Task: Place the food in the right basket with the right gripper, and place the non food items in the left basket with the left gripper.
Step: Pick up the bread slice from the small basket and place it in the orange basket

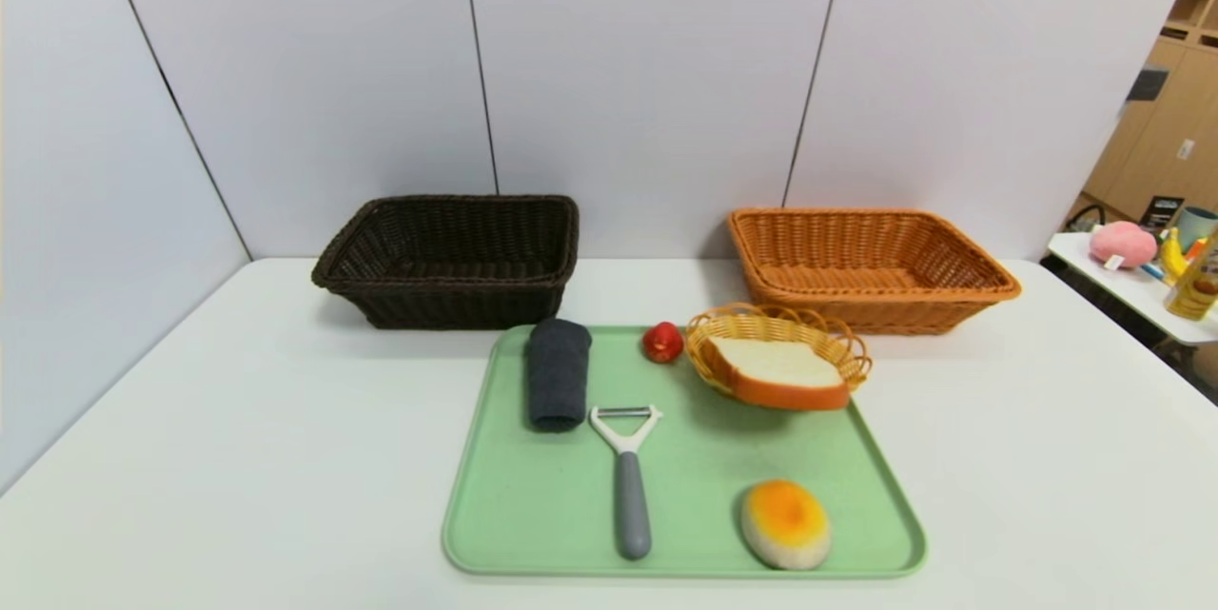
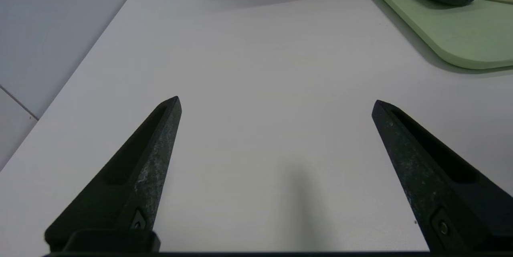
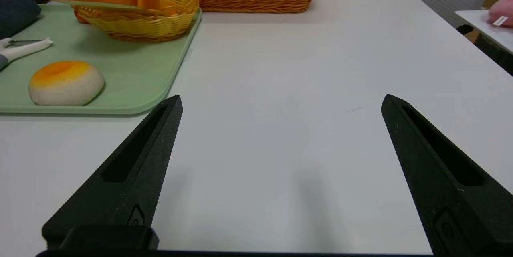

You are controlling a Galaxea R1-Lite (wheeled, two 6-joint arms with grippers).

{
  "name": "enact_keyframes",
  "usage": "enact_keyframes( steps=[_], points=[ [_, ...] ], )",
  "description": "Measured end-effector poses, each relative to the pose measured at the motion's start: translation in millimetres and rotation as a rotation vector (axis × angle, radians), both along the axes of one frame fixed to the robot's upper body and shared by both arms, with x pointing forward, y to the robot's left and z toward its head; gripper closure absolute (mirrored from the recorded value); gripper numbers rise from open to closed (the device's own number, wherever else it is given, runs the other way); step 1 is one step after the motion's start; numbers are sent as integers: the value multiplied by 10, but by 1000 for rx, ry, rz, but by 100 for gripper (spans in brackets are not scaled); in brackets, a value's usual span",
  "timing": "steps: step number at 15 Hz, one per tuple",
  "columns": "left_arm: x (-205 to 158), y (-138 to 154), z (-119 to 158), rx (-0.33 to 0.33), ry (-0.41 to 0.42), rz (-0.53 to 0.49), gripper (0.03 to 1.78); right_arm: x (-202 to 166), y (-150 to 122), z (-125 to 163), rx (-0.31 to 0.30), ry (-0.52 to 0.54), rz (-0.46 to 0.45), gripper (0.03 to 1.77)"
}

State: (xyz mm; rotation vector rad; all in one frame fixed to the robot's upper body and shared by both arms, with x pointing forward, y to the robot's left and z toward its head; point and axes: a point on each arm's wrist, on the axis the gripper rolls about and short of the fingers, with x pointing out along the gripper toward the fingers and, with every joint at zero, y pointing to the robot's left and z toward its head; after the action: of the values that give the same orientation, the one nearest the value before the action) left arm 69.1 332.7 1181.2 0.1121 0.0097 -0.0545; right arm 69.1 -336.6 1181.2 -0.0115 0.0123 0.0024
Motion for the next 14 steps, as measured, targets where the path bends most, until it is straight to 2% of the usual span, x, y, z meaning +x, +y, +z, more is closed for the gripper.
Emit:
enact_keyframes(
  steps=[2, 4, 6, 8, 10, 11, 12, 14],
  points=[
    [-1, 1, 2, 1, -1, 5, 12, 0, 0, 0, -6, 1, 0, 9],
    [-31, 5, 105, 5, -25, 22, 12, -3, 0, 11, -42, -4, 3, 9],
    [-90, 7, 406, -2, -58, 28, 12, -54, 7, 186, -10, -54, 33, 9],
    [-98, 8, 891, -46, -78, 30, 12, -126, 22, 535, 33, -113, 101, 9],
    [-21, 6, 1514, -138, -109, 17, 12, -122, 31, 1008, 105, -133, 147, 9],
    [70, 3, 1774, -189, -105, 7, 12, -77, 34, 1270, 160, -133, 161, 9],
    [213, 0, 2026, -246, -89, -3, 12, 0, 36, 1605, 240, -129, 176, 9],
    [499, -6, 2288, -325, -27, -10, 12, 197, 38, 2158, 390, -99, 196, 9]
  ],
)
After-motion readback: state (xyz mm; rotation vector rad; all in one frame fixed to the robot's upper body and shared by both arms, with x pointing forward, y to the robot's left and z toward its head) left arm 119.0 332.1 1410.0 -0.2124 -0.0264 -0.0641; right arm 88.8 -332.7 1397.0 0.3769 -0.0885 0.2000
